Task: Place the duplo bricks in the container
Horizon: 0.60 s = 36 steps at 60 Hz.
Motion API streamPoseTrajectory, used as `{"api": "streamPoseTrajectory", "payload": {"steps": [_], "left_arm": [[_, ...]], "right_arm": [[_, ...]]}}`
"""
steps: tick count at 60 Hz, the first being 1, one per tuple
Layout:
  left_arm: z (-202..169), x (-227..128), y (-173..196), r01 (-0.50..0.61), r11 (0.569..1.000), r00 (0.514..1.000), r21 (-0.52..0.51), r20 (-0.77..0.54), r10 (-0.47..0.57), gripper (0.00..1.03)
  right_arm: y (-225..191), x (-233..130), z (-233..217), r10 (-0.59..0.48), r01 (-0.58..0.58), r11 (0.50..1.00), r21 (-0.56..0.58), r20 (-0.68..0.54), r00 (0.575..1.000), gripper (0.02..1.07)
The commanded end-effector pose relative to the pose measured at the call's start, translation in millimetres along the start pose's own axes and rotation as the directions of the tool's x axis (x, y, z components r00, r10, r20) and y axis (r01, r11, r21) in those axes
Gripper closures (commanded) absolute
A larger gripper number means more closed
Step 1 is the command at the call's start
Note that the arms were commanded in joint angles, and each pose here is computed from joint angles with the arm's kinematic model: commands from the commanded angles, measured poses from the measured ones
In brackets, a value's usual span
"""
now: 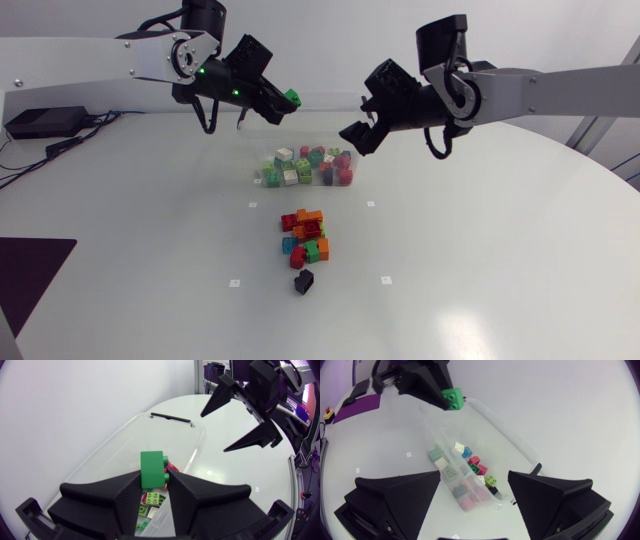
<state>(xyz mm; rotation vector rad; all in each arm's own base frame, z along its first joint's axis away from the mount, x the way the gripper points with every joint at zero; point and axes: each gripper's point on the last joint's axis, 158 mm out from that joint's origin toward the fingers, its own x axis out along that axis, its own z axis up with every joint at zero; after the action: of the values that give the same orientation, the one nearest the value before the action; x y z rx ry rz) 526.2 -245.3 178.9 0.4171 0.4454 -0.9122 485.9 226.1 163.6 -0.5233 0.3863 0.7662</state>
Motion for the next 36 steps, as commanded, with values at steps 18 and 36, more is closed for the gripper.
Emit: {"api": "streamPoseTrajectory", "payload": {"steps": [18, 36], "left_arm": [[3, 25, 36, -0.068, 0.997, 0.998, -0.036, 0.006, 0.068, 0.69], [7, 32, 43, -0.098, 0.994, 0.995, -0.039, -0.033, 0.097, 0.05]], "right_arm": [[67, -21, -55, 0.106, -0.111, 0.991, -0.071, -0.071, 0.992, 0.08], [94, -20, -75, 0.161, -0.173, 0.978, -0.114, -0.109, 0.981, 0.08]]}}
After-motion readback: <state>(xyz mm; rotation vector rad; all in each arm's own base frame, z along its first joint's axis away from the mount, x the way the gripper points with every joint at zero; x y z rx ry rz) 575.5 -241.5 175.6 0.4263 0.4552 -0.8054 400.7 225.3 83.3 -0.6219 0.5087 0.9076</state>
